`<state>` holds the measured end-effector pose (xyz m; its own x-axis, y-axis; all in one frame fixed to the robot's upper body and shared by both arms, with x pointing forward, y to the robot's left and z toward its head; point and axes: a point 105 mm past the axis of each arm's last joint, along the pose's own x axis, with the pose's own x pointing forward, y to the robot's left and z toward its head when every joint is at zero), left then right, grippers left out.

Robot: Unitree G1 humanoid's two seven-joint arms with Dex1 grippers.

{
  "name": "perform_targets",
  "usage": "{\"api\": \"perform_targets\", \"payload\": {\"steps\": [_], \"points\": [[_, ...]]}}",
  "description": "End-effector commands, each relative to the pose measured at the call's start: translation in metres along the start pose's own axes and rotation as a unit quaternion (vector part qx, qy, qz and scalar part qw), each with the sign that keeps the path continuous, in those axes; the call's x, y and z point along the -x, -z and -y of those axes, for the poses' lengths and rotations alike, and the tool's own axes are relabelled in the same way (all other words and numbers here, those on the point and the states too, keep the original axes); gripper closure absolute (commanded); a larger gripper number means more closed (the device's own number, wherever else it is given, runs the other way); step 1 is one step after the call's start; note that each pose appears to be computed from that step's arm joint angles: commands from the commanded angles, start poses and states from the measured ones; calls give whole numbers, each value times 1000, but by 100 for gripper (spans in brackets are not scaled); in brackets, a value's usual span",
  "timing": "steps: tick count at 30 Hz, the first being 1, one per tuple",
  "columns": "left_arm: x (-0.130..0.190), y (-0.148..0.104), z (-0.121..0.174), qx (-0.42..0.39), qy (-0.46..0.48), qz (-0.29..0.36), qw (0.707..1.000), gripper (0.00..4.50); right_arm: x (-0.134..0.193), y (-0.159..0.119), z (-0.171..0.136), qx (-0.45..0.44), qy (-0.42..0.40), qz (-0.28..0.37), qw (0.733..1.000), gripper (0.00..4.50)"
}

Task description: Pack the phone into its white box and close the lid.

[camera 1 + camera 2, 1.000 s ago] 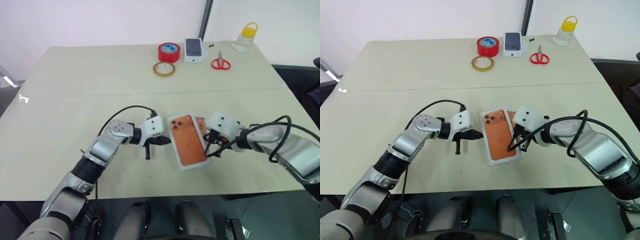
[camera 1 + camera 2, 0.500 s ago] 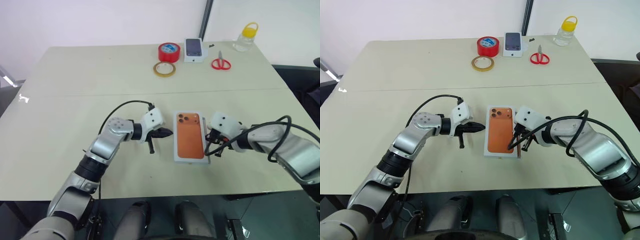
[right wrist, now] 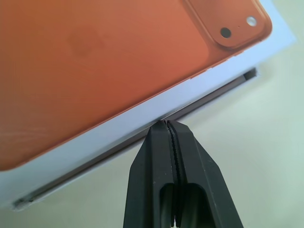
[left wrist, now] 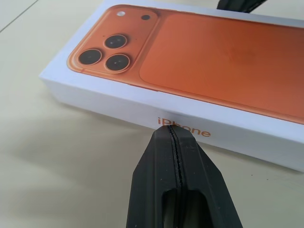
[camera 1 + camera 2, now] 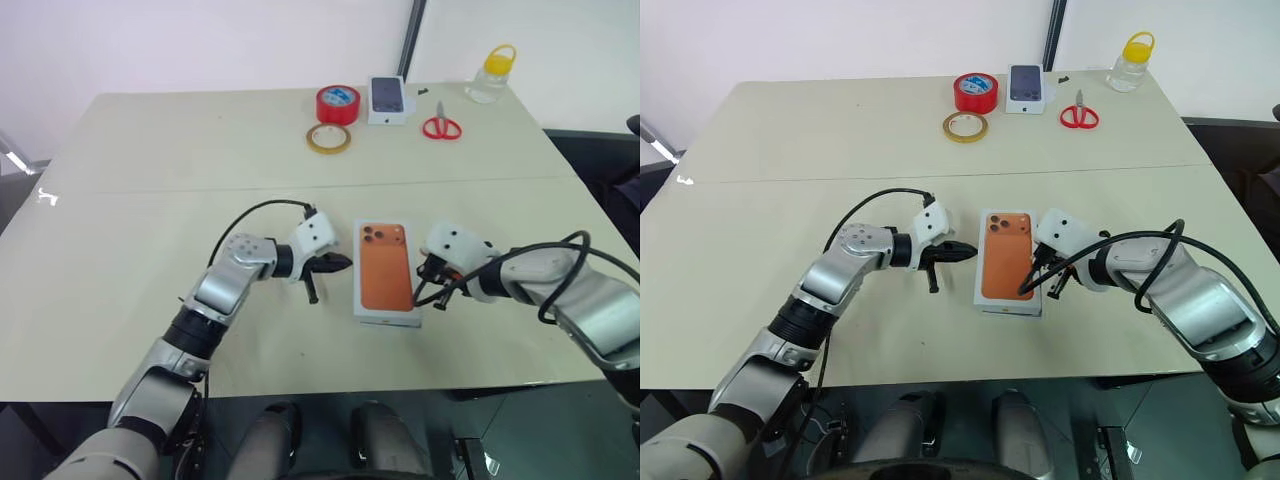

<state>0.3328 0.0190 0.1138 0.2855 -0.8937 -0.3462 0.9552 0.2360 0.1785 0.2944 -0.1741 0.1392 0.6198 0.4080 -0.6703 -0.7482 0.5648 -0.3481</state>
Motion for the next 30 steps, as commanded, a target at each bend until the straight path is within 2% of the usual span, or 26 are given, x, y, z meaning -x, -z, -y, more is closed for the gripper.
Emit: {"api": "perform_targets", "payload": {"steps": [1, 13, 30], "points": [[-5, -17, 10, -29, 25, 23, 999, 450, 7, -13, -5, 20, -4, 29, 999, 447], [-5, -14, 14, -33, 35, 16, 999, 450, 7, -6, -11, 15, -12, 20, 1000, 447], [-8, -15, 8, -28, 15, 18, 999, 450, 5, -1, -4, 2, 4, 15, 1000, 447]]}}
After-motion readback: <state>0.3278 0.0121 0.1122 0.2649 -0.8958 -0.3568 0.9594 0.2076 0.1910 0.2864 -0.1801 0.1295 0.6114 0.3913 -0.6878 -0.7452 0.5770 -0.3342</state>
